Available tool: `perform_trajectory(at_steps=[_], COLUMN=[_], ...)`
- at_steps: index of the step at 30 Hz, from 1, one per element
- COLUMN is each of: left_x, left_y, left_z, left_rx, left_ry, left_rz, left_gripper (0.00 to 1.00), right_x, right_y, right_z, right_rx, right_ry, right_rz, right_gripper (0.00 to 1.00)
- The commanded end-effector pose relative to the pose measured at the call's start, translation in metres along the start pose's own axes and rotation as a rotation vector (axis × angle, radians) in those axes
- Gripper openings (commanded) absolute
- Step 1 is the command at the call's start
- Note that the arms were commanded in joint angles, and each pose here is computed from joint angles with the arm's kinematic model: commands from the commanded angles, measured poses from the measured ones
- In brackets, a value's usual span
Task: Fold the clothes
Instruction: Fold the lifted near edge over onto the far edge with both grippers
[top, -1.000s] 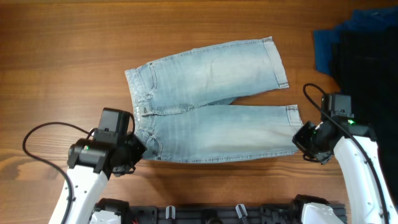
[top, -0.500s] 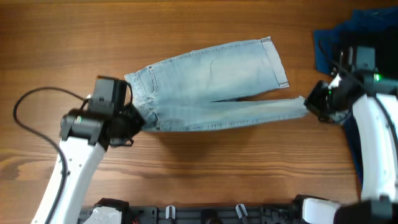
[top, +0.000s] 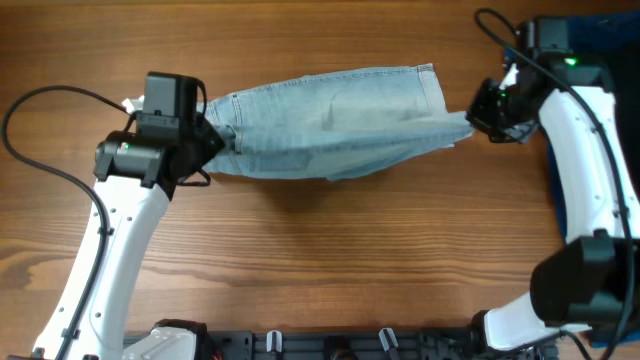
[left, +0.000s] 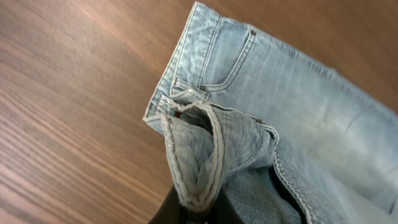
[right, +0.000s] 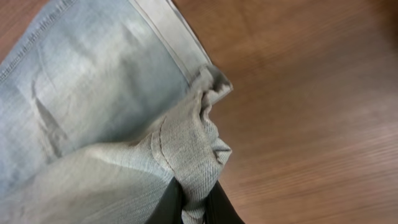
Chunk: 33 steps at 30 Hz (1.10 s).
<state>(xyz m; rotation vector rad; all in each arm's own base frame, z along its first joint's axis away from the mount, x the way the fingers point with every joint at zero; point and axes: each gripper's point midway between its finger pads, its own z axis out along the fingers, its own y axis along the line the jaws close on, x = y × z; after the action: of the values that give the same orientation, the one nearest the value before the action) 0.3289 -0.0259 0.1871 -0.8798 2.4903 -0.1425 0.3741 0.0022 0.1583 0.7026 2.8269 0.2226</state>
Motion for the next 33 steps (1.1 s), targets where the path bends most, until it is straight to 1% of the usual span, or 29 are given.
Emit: perform_trajectory(at_steps=[1, 6, 13, 16, 17, 19, 25, 26, 27, 28, 29, 31, 33], left_x=[-0.043, -0.060, -0.078, -0.080, -0.079, -0.079, -0.086, -0.088, -0.090, -0.092, -0.096, -0.108, -0.123], left_y=[0.011, 0.001, -0.007, -0.011, -0.011, -0.012, -0.022, -0.024, -0.026, -0.028, -0.032, -0.042, -0.054], left_z=[0.000, 0.018, 0.058, 0.080, 0.086, 0.098, 0.124, 0.128, 0.130, 0.132, 0.132, 0.126, 0.109], left_rx=[-0.047, -0.024, -0.050, -0.057, -0.061, -0.065, -0.043, -0.035, -0.029, -0.020, -0.006, 0.031, 0.064], left_ry=[-0.144, -0.183, -0.224, -0.221, -0.217, -0.213, -0.236, -0.245, -0.252, -0.261, -0.277, -0.324, -0.381], left_rz=[-0.047, -0.068, -0.079, -0.078, -0.077, -0.076, -0.082, -0.084, -0.086, -0.088, -0.077, -0.020, 0.053], left_gripper=[0.04, 0.04, 0.04, 0.04, 0.04, 0.04, 0.04, 0.07, 0.14, 0.34, 0.46, 0.62, 0.68], right_x=[-0.018, -0.029, -0.043, -0.050, -0.051, -0.053, -0.066, -0.070, -0.073, -0.076, -0.080, -0.089, -0.096], right_y=[0.005, 0.025, 0.042, 0.053, 0.057, 0.065, 0.093, 0.098, 0.102, 0.105, 0.109, 0.120, 0.137], right_z=[0.015, 0.036, 0.058, 0.072, 0.077, 0.090, 0.122, 0.127, 0.130, 0.134, 0.134, 0.130, 0.117], right_rx=[0.031, -0.003, -0.033, -0.051, -0.056, -0.065, -0.114, -0.128, -0.138, -0.148, -0.164, -0.206, -0.271], right_ry=[-0.045, -0.070, -0.106, -0.127, -0.132, -0.137, -0.192, -0.211, -0.225, -0.238, -0.256, -0.297, -0.342], right_rz=[-0.002, -0.010, -0.013, -0.029, -0.036, -0.048, -0.090, -0.096, -0.099, -0.102, -0.107, -0.168, -0.287], right_gripper=[0.04, 0.04, 0.04, 0.04, 0.07, 0.09, 0.10, 0.20, 0.44, 0.60, 0.66, 0.73, 0.87])
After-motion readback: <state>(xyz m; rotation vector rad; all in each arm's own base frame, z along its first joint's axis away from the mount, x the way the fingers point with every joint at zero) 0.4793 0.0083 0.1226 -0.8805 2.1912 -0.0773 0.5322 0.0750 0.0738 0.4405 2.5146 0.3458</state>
